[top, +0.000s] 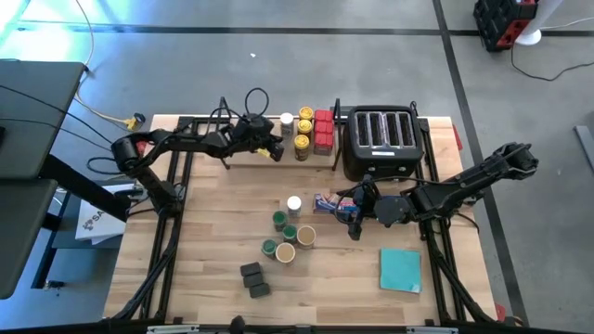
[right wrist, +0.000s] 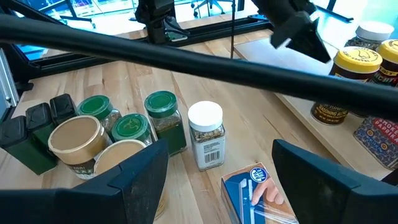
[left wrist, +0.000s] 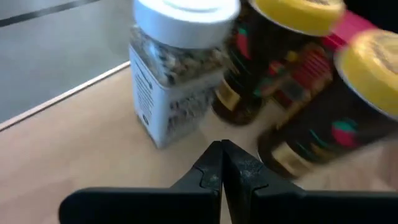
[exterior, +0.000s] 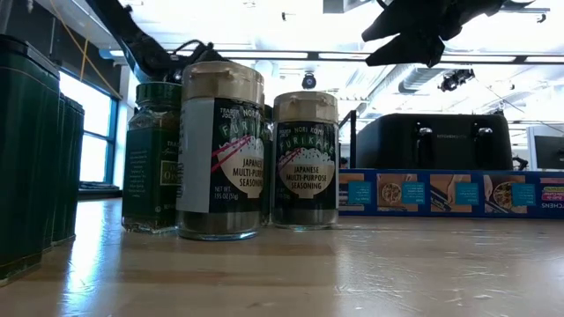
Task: Shelf spices
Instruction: Put the white seasoning bottle on the shelf aligned with the other white seasoning bottles
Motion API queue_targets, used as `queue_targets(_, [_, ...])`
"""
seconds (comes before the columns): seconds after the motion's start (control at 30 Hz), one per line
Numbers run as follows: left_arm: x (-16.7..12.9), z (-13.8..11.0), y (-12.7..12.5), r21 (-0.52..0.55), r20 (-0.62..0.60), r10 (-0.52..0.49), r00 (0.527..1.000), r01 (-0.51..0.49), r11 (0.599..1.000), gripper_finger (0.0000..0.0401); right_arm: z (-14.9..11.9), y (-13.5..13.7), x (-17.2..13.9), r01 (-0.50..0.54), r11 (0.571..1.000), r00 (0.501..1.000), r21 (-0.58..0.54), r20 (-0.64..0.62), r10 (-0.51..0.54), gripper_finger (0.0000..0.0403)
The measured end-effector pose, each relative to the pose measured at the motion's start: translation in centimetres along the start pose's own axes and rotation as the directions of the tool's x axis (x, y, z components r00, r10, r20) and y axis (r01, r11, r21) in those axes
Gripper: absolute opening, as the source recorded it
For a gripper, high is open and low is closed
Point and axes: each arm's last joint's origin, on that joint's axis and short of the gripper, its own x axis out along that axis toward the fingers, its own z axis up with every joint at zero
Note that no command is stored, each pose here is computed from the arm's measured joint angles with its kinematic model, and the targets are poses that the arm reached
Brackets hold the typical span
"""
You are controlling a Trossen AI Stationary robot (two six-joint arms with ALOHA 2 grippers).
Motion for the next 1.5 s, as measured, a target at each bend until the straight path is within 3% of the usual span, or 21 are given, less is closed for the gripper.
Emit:
queue_targets(0.2, [-5.7,-0.3,-4.7,0.228,-0.072,0.032,0.997,-0.015,0.974,0.0001,-0.1,0.0,0.0,0.005,1.0,1.0,0.03,-0.007,-0.005,0.0281])
queue_targets(0.33, [-9.5,-0.6,-8.3,0.343,-0.05,-0.097,0.994,0.108,0.933,0.0001,0.0,0.1,0.7,-0.006,1.0,1.0,0.017,0.012,0.006,0.0281])
queue_targets(0.43, [-11.6,-0.9,-10.3,0.377,-0.024,-0.184,0.983,0.179,0.909,0.0001,0.3,0.1,2.6,-0.113,0.992,0.993,-0.064,0.019,0.114,0.0281])
queue_targets(0.5, [-12.8,-1.1,-11.2,0.372,0.012,-0.185,0.983,0.168,0.913,0.0001,1.1,0.0,4.1,-0.186,0.972,0.982,-0.142,0.002,0.188,0.0281])
queue_targets(0.57, [-13.9,-1.4,-11.8,0.334,0.055,-0.13,0.99,0.104,0.937,0.0001,2.2,-0.1,5.7,-0.226,0.941,0.974,-0.251,-0.06,0.218,0.0281])
queue_targets(0.7, [-16.1,-2.3,-12.4,0.286,0.131,0.0,0.991,-0.038,0.957,0.0001,4.9,-0.7,8.8,-0.374,0.83,0.924,-0.414,-0.248,0.292,0.0281])
queue_targets(0.87, [-17.9,-3.6,-12.5,0.276,0.152,0.091,0.984,-0.131,0.952,0.0,7.1,-1.4,12.5,-0.524,0.707,0.837,-0.474,-0.439,0.327,0.0281])
queue_targets(0.97, [-18.3,-4.3,-12.6,0.278,0.138,0.115,0.984,-0.15,0.949,0.0,7.9,-1.9,14.3,-0.579,0.66,0.798,-0.479,-0.5,0.337,0.0281])
queue_targets(1.1, [-18.5,-5.1,-12.7,0.275,0.123,0.131,0.984,-0.161,0.948,0.0001,8.0,-2.9,16.6,-0.609,0.661,0.77,-0.439,-0.527,0.359,0.0281])
queue_targets(1.23, [-18.3,-5.7,-12.6,0.273,0.125,0.138,0.982,-0.168,0.947,0.0001,6.4,-3.8,18.7,-0.633,0.662,0.735,-0.401,-0.579,0.352,0.0281])
queue_targets(1.5, [-18.2,-6.1,-12.4,0.269,0.135,0.155,0.979,-0.186,0.945,0.0001,4.7,-4.3,20.1,-0.628,0.691,0.717,-0.359,-0.612,0.334,0.0277])
